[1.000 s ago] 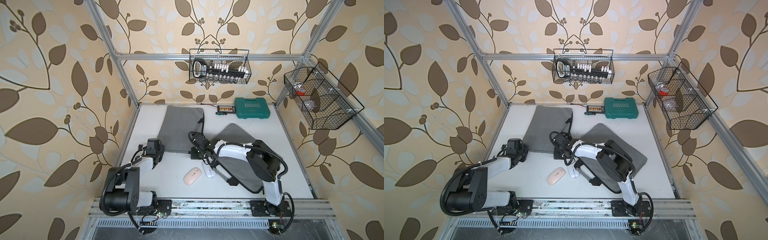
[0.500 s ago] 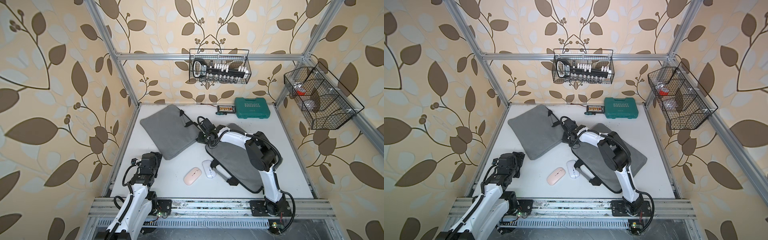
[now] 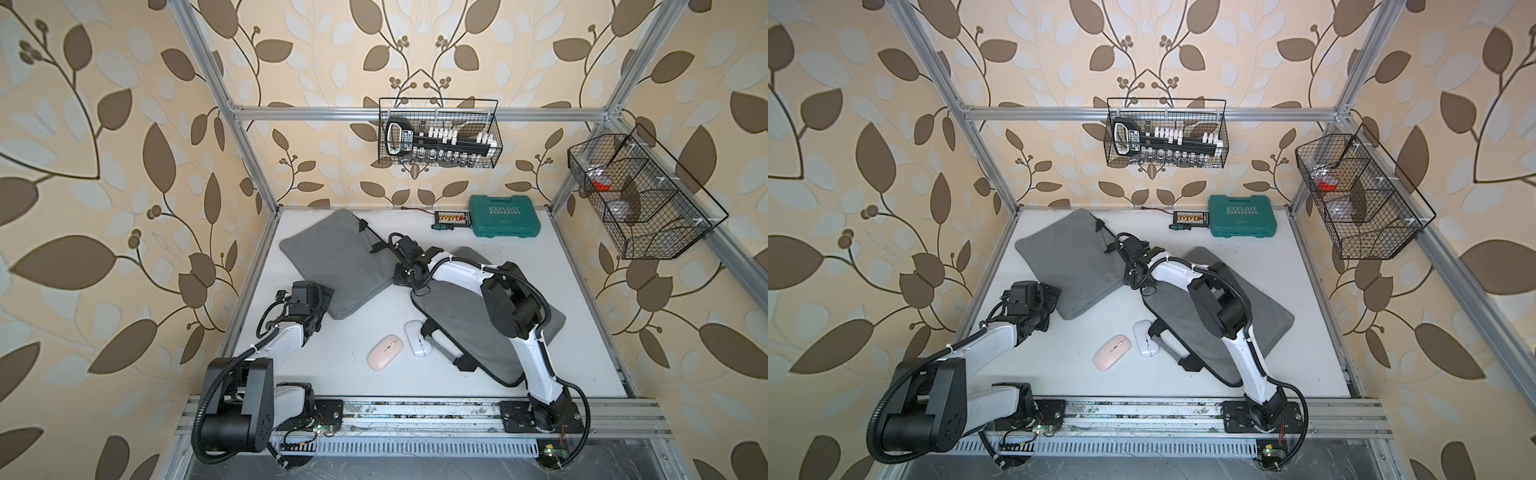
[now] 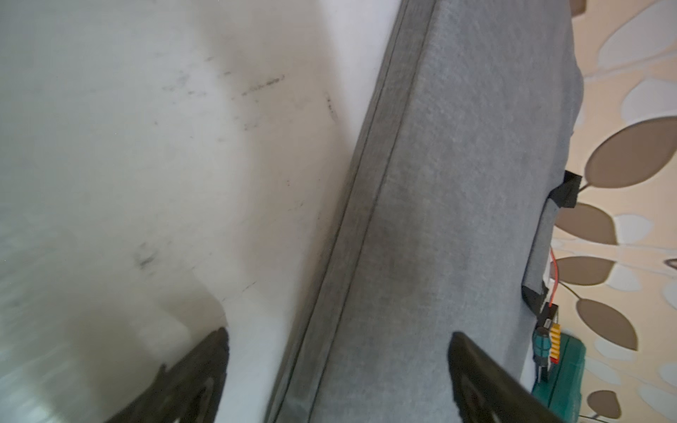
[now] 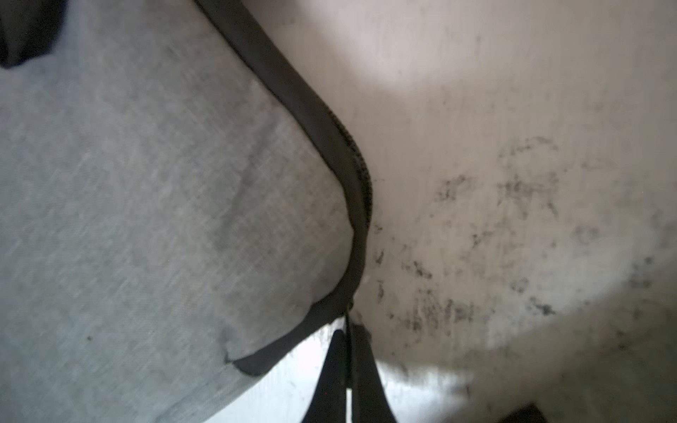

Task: Put the mouse into the laptop bag
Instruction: Unzip the zipper on the zippered laptop bag.

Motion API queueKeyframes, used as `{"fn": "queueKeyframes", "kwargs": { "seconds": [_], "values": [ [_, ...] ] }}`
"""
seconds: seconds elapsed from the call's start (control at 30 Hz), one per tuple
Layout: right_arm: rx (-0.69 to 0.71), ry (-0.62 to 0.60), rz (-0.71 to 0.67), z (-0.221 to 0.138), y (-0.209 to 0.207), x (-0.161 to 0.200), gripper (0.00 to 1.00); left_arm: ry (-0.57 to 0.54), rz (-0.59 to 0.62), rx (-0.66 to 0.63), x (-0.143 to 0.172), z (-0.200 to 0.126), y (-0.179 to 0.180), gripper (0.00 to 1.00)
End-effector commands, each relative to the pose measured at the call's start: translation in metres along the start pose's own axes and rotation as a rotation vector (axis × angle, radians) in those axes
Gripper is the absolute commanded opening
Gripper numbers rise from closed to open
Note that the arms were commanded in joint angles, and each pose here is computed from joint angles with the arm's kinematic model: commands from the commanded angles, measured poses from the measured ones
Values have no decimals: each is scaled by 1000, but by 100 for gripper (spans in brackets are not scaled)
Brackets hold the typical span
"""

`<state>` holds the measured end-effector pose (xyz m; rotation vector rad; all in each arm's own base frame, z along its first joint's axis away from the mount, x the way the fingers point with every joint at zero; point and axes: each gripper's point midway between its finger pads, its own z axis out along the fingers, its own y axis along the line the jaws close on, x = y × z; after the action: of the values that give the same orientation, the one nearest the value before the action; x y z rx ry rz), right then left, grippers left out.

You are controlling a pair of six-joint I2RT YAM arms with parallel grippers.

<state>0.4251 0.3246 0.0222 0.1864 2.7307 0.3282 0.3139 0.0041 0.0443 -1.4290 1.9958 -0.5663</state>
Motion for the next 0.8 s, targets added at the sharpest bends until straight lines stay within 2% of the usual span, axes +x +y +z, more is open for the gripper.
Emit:
{"fn": "queueKeyframes", "kwargs": {
  "seconds": [0.0, 0.1, 0.2, 0.37, 0.63, 0.7, 0.77],
  "values": [
    [81, 26, 43, 10, -22, 7, 0, 18, 30, 72, 2, 5, -16, 64],
    [60, 23, 82, 6, -16, 12, 0, 26, 28, 79, 8, 9, -13, 29],
    [45, 40, 160, 4, -15, 22, 0, 33, 21, 78, 13, 9, -8, 13],
    [-15, 86, 203, -3, 16, 55, 0, 21, 33, 76, 23, 3, -6, 8],
    [-83, 112, 147, -14, 59, 86, 0, -19, 29, 60, 18, -7, -1, 5],
    [-97, 123, 120, -16, 63, 94, 0, -45, 38, 43, 12, -12, 0, 5],
    [-138, 125, 79, -22, 72, 102, 0, -71, 51, 17, 5, -18, 1, 11]
  ]
}}
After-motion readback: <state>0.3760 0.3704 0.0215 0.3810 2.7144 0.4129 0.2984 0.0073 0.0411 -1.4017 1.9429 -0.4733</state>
